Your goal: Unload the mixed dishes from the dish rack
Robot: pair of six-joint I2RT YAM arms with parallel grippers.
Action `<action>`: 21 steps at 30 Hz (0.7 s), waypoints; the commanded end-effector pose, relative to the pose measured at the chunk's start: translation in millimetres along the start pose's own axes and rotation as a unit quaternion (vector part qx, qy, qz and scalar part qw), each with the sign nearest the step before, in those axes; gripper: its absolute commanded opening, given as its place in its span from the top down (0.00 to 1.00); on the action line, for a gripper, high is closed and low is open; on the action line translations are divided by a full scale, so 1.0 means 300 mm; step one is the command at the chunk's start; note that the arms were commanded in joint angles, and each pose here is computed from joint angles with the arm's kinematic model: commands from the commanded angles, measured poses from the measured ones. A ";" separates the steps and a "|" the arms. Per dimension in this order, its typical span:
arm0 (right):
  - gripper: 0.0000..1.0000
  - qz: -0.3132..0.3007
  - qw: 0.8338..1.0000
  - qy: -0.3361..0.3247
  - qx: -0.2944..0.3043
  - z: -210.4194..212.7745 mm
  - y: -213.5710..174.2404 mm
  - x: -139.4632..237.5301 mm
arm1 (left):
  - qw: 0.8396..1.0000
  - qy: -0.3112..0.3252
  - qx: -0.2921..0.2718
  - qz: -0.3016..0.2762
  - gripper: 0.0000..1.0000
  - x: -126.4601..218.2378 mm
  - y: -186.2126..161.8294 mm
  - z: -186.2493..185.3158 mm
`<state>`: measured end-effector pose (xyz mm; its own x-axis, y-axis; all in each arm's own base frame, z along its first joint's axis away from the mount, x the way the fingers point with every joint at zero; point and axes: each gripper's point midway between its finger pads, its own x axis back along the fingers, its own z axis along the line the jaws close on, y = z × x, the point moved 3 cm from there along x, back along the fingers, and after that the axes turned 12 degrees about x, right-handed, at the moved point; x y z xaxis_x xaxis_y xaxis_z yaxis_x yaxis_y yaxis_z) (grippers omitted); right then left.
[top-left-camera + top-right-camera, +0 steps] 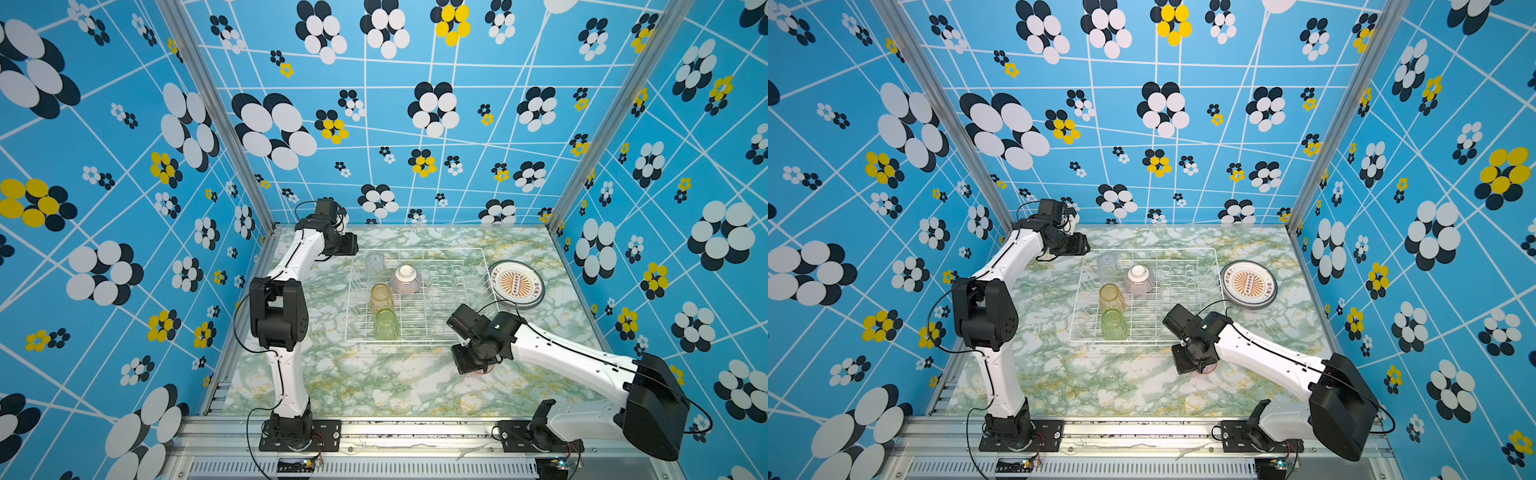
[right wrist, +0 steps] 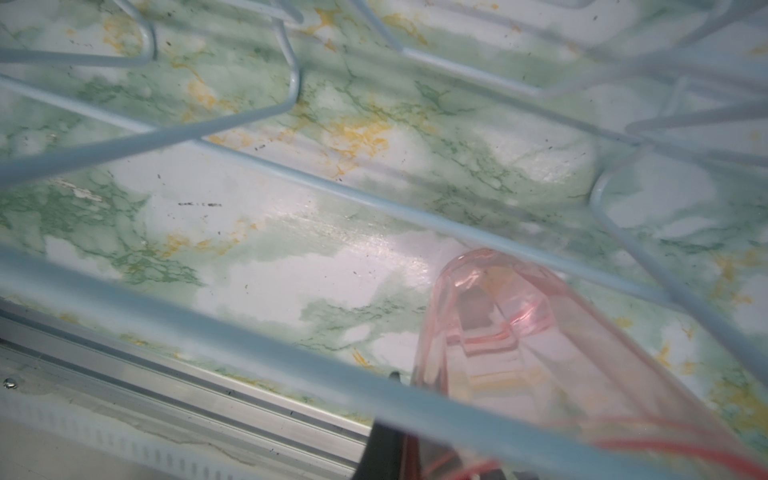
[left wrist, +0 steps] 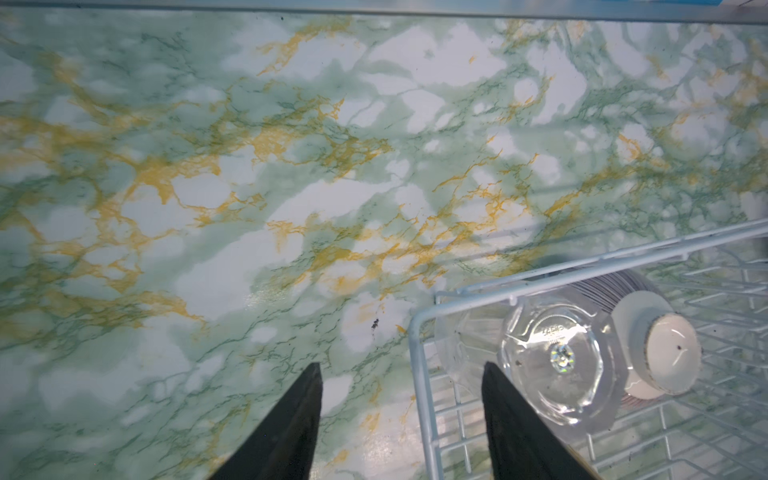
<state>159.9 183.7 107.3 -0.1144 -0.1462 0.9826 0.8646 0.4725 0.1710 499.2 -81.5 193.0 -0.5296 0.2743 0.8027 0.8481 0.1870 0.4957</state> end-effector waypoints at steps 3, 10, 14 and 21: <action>1.00 0.008 1.000 0.002 0.009 0.002 0.003 -0.010 | 0.997 -0.008 -0.003 -0.080 0.36 0.205 0.074 -0.040; 1.00 0.023 1.000 0.004 0.011 0.001 -0.015 -0.023 | 0.992 -0.027 -0.003 -0.124 0.35 0.413 0.009 -0.097; 0.87 0.021 1.000 0.003 0.014 0.001 -0.015 -0.019 | 0.993 -0.036 -0.033 -0.112 0.35 0.503 -0.092 -0.172; 0.62 -0.013 1.000 0.010 0.022 0.010 0.019 0.055 | 0.994 -0.022 -0.093 -0.055 0.34 0.558 -0.308 -0.276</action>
<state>158.5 184.6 104.8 -0.0954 -0.1420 0.9853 0.8476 0.5074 0.1552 358.9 -131.1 331.2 -0.6840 0.3536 0.6380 0.7067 0.1043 0.6998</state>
